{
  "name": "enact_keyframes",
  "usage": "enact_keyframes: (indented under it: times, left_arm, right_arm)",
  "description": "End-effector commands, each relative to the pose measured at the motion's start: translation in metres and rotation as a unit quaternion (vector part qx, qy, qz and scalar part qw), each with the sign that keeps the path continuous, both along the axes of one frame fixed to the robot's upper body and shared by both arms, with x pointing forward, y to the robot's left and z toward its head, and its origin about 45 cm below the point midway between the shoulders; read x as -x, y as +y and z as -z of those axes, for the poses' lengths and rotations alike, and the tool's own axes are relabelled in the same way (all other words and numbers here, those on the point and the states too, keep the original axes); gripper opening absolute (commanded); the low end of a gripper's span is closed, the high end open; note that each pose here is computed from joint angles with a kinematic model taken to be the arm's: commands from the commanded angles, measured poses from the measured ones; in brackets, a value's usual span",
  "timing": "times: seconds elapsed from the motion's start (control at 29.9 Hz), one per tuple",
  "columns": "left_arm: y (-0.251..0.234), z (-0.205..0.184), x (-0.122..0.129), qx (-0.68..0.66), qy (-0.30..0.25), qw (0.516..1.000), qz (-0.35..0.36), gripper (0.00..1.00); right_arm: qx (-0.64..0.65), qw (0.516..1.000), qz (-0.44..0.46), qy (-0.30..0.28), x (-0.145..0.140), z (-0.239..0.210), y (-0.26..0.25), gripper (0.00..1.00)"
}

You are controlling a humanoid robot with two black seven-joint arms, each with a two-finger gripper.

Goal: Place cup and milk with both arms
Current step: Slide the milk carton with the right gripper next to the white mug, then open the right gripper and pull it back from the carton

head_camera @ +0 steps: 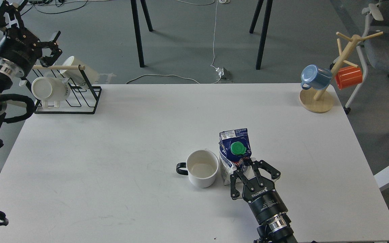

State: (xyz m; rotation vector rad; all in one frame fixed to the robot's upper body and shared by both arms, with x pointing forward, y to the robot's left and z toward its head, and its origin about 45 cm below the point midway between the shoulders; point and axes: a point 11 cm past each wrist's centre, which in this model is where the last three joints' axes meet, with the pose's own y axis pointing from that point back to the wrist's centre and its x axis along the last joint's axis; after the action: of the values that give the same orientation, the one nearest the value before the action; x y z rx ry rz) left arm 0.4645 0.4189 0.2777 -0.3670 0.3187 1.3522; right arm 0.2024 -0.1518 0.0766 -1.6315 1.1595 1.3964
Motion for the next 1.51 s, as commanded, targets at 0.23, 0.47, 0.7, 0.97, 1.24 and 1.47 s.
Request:
enact_keyframes:
  times: [0.23,0.47,0.7,0.97,1.24,1.47]
  left_arm:
    - [-0.001,0.0,0.0,0.002,-0.001,1.0,0.0,0.99]
    - [0.003,0.004,0.003,0.0,0.003,1.0,-0.004,0.99]
    - [0.005,0.003,0.003,0.001,0.002,1.0,-0.006,0.99]
    - [0.0,0.002,0.001,0.013,-0.002,1.0,-0.004,0.99]
    - [0.0,-0.001,0.0,0.023,-0.008,1.0,-0.007,0.99]
    - [-0.022,0.01,-0.005,0.113,-0.011,0.993,-0.006,0.99]
  right_arm:
    - [0.007,1.0,0.003,0.015,0.007,0.009,-0.004,0.97]
    - [0.006,0.999,0.01,0.034,0.022,0.016,-0.008,0.98]
    - [0.012,0.999,0.011,0.042,0.042,0.013,-0.023,0.98]
    - [0.095,0.995,0.026,0.03,0.039,0.008,-0.097,0.98]
    - [0.153,0.98,0.121,-0.046,-0.014,-0.036,-0.183,0.98]
    - [0.146,0.969,0.14,-0.142,-0.088,-0.098,-0.202,0.98]
